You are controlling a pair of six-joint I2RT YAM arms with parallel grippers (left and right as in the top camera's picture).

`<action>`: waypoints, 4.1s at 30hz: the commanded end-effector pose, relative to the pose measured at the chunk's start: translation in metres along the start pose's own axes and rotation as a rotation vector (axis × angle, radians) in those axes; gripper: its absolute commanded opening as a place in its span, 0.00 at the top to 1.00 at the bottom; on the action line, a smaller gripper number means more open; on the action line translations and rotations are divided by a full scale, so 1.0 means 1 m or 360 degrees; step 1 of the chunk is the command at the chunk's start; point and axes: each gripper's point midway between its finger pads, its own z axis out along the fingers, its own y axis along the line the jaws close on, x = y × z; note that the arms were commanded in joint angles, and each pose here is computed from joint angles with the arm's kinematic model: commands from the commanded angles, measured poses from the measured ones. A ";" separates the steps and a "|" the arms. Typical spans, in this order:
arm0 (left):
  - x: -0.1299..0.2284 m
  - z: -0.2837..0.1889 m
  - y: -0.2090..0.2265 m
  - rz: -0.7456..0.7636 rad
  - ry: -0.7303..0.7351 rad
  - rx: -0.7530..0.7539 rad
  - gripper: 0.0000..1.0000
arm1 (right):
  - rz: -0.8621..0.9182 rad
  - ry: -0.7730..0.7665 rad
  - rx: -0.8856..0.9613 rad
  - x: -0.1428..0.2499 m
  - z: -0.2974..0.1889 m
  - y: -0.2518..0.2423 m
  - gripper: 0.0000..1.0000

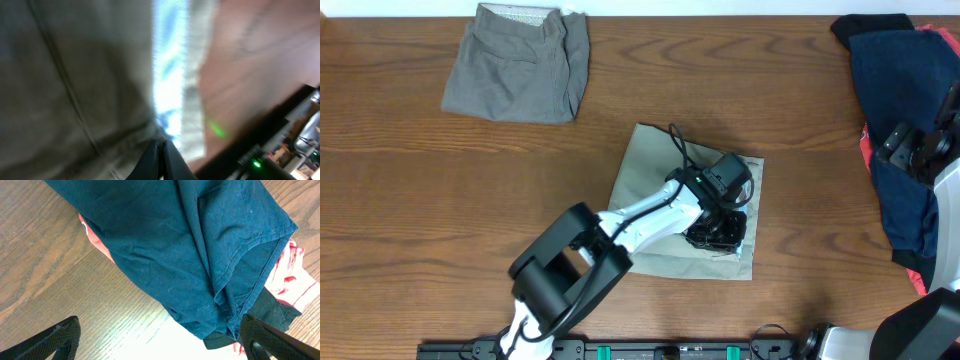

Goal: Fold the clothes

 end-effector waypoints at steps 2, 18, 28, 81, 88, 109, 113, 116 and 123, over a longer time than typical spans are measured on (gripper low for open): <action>0.005 -0.024 -0.025 0.0066 -0.0035 0.0098 0.94 | 0.0035 -0.0018 0.0023 -0.003 -0.003 -0.006 0.01; -0.106 -0.073 0.037 0.0253 -0.0879 -0.0520 0.94 | 0.0035 -0.0018 0.0023 -0.003 -0.003 -0.006 0.01; -0.130 -0.085 0.018 0.0313 -0.1077 -0.0445 0.94 | 0.0035 -0.0018 0.0023 -0.003 -0.003 -0.006 0.01; 0.024 -0.012 0.018 0.0133 0.0028 -0.0265 0.94 | 0.0035 -0.0018 0.0023 -0.003 -0.003 -0.006 0.01; 0.027 0.016 0.017 0.0120 0.0062 -0.0272 0.94 | 0.0035 -0.0018 0.0023 -0.003 -0.003 -0.006 0.01; 0.020 -0.041 -0.051 0.0357 -0.0069 0.0129 0.94 | 0.0035 -0.0018 0.0023 -0.003 -0.003 -0.006 0.01; -0.001 -0.091 -0.042 0.0358 -0.0238 0.0164 0.93 | 0.0035 -0.0018 0.0024 -0.003 -0.003 -0.006 0.01; -0.020 -0.121 -0.012 0.0275 -0.0347 0.0091 0.85 | 0.0035 -0.0018 0.0024 -0.003 -0.003 -0.006 0.01; -0.062 -0.184 0.107 -0.0111 -0.0559 -0.0210 0.02 | 0.0035 -0.0018 0.0023 -0.003 -0.003 -0.006 0.01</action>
